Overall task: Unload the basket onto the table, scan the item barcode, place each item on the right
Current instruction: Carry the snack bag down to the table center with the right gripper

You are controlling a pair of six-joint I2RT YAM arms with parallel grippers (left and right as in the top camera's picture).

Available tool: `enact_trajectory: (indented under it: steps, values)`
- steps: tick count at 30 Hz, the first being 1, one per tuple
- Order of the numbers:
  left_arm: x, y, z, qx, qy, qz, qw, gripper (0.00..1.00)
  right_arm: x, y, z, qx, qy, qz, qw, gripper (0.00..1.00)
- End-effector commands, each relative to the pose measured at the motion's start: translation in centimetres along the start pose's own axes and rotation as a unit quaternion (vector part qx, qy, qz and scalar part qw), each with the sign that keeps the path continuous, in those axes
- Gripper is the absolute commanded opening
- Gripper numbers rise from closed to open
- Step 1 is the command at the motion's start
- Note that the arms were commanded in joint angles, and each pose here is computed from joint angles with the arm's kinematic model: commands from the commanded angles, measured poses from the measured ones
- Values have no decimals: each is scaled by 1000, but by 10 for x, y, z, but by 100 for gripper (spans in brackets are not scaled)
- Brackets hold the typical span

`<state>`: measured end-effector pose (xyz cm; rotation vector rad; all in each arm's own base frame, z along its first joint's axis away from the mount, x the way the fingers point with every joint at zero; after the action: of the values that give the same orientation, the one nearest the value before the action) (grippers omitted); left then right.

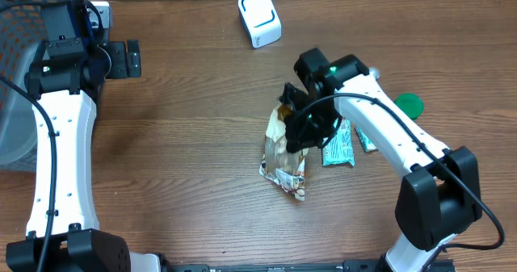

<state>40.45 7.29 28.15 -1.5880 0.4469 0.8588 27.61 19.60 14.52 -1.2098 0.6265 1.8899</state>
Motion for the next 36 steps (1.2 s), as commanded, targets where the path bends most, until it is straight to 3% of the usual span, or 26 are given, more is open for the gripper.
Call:
enact_trajectory:
  steps: [1,7,30,33,36]
  values:
    - [-1,-3,2,-9,3,-4,1000,100,7,1,0,0,-5,2,1000,6]
    - [-1,-3,2,-9,3,-4,1000,100,8,2,-4,0,9,4,1000,15]
    - [-1,-3,2,-9,3,-4,1000,100,13,13,-4,39,6,28,999,17]
    - [-1,-3,2,-9,3,-4,1000,100,18,15,-7,39,6,28,999,23]
    - [-1,-3,2,-9,3,-4,1000,100,20,10,-8,34,8,17,999,76]
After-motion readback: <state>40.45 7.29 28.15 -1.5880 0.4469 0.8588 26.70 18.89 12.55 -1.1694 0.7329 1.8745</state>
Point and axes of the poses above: each gripper's point midway between its finger pads, its own x axis out along the fingers, its own z axis along the line the jaws close on, y = z × x, the point moved 4 cm from there along -x, back along the fingers, and after that the axes turned 13 degrees about -x, right-handed, at the moved point
